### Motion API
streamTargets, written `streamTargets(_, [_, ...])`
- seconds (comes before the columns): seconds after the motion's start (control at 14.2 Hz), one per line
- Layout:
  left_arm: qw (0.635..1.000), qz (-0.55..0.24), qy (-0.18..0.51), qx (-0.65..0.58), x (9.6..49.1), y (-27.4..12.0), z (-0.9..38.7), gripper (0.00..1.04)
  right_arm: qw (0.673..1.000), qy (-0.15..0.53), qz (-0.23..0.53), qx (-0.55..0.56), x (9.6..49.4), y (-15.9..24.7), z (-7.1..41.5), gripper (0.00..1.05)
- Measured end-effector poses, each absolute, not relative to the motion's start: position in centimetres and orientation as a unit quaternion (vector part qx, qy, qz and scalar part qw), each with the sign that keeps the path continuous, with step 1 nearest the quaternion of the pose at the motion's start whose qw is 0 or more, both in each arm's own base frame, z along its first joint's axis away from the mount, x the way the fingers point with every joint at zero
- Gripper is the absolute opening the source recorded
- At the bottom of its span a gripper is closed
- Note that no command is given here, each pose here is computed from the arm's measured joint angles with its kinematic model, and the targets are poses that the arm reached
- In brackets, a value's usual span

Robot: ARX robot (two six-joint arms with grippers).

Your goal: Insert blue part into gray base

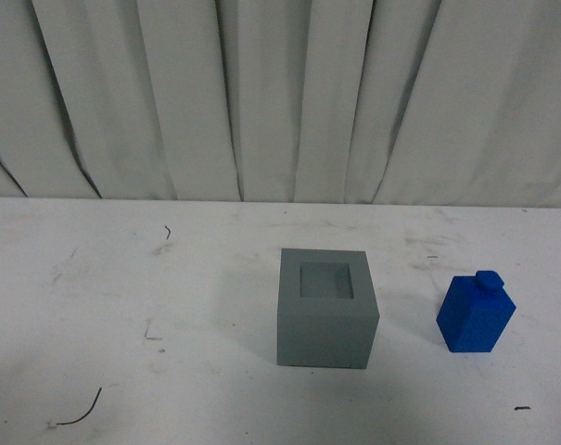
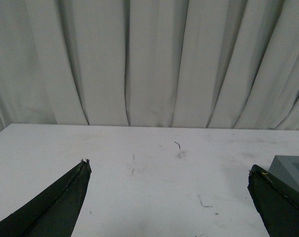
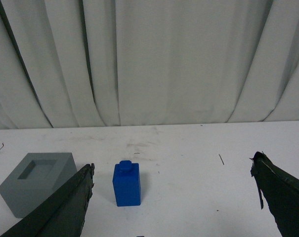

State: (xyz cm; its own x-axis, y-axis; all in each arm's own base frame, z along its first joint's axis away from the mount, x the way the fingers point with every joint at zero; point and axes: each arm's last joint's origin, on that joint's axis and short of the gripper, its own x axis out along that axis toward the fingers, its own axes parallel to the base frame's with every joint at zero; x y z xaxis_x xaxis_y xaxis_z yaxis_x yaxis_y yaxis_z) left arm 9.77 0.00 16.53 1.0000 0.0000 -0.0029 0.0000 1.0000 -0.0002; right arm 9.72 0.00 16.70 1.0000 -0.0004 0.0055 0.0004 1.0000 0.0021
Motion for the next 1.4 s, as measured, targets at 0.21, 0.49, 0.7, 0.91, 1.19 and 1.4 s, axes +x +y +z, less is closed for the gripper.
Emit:
streamTargets(0.21, [1.000,0.000,0.001,0.000,9.8,0.0,16.5,0.98,1.000,-0.003,0.000,0.001,9.7,0.0,16.7,0.98])
streamTargets(0.49, [1.000,0.000,0.001,0.000,9.8,0.0,16.5,0.98,1.000,-0.003,0.000,0.001,9.7,0.0,16.7,0.98])
streamTargets(0.7, [1.000,0.000,0.001,0.000,9.8,0.0,16.5,0.98,1.000,-0.003,0.000,0.001,9.7,0.0,16.7,0.98])
streamTargets(0.91, [1.000,0.000,0.001,0.000,9.8,0.0,16.5,0.98,1.000,-0.003,0.000,0.001,9.7,0.0,16.7,0.98])
streamTargets(1.19, [1.000,0.000,0.001,0.000,9.8,0.0,16.5,0.98,0.998,-0.052,-0.014,-0.010,11.4,-1.8,18.1,0.98])
streamTargets(1.4, [1.000,0.000,0.001,0.000,9.8,0.0,16.5,0.98,0.991,-0.128,-0.008,-0.041,16.6,-4.7,22.2,0.98])
